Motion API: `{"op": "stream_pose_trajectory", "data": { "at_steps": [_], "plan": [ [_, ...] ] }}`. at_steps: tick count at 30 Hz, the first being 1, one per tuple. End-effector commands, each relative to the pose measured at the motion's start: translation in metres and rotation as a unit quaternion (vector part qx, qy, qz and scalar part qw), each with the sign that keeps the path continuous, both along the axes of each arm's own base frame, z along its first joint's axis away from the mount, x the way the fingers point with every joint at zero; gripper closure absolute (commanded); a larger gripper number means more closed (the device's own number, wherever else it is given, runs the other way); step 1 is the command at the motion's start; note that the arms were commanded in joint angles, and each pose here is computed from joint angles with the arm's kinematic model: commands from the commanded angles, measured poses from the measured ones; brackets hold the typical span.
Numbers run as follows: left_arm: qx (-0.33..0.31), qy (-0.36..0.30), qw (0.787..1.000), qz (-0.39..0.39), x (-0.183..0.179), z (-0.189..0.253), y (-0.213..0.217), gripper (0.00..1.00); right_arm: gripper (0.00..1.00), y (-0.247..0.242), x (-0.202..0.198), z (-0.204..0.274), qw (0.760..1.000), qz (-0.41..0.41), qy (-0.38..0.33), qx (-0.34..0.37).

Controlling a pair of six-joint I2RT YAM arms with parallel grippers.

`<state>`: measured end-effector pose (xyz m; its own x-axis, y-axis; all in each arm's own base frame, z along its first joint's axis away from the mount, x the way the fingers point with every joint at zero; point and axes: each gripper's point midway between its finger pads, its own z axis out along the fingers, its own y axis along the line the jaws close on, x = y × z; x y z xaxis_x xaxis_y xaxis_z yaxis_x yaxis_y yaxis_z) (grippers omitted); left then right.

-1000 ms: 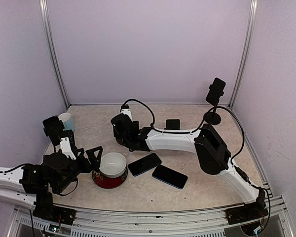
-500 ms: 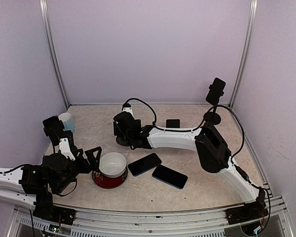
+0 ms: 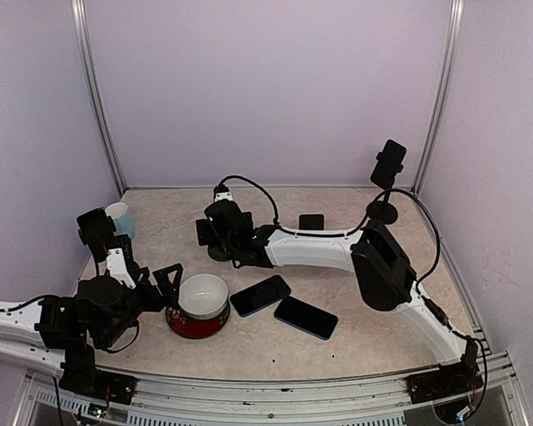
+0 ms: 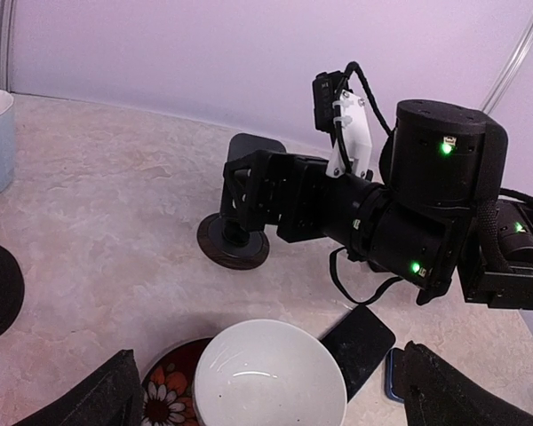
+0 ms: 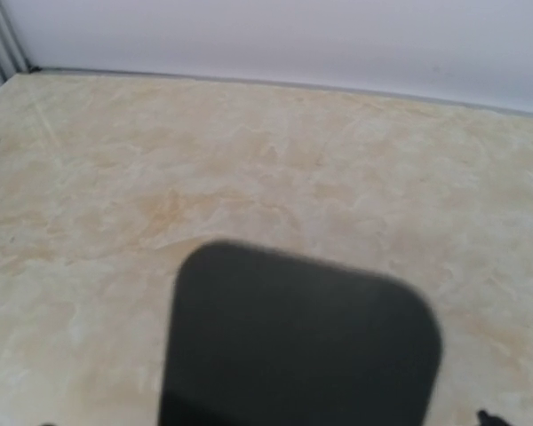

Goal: Place the phone on the phone stand
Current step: Place the phone stand at the center of the board.

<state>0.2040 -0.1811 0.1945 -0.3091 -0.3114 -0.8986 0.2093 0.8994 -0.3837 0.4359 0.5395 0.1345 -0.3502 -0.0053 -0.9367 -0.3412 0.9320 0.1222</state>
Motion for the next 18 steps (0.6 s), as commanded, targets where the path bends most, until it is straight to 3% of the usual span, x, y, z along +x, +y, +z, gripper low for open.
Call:
{"op": "stream_pose_trajectory", "data": {
  "at_steps": [1,13,18],
  "plan": [
    [0.013,0.0,1.0,0.004,0.0,-0.006,0.002,0.01,0.0,0.01,-0.009,0.046,0.999,0.044,-0.028,0.014],
    [0.014,-0.002,1.0,0.003,0.001,-0.005,0.002,0.01,0.0,-0.042,-0.077,0.17,0.981,0.171,-0.079,0.038],
    [0.011,-0.006,1.0,0.001,0.001,-0.002,0.001,0.01,0.0,-0.076,-0.117,0.177,0.969,0.23,-0.094,0.007]
  ]
}}
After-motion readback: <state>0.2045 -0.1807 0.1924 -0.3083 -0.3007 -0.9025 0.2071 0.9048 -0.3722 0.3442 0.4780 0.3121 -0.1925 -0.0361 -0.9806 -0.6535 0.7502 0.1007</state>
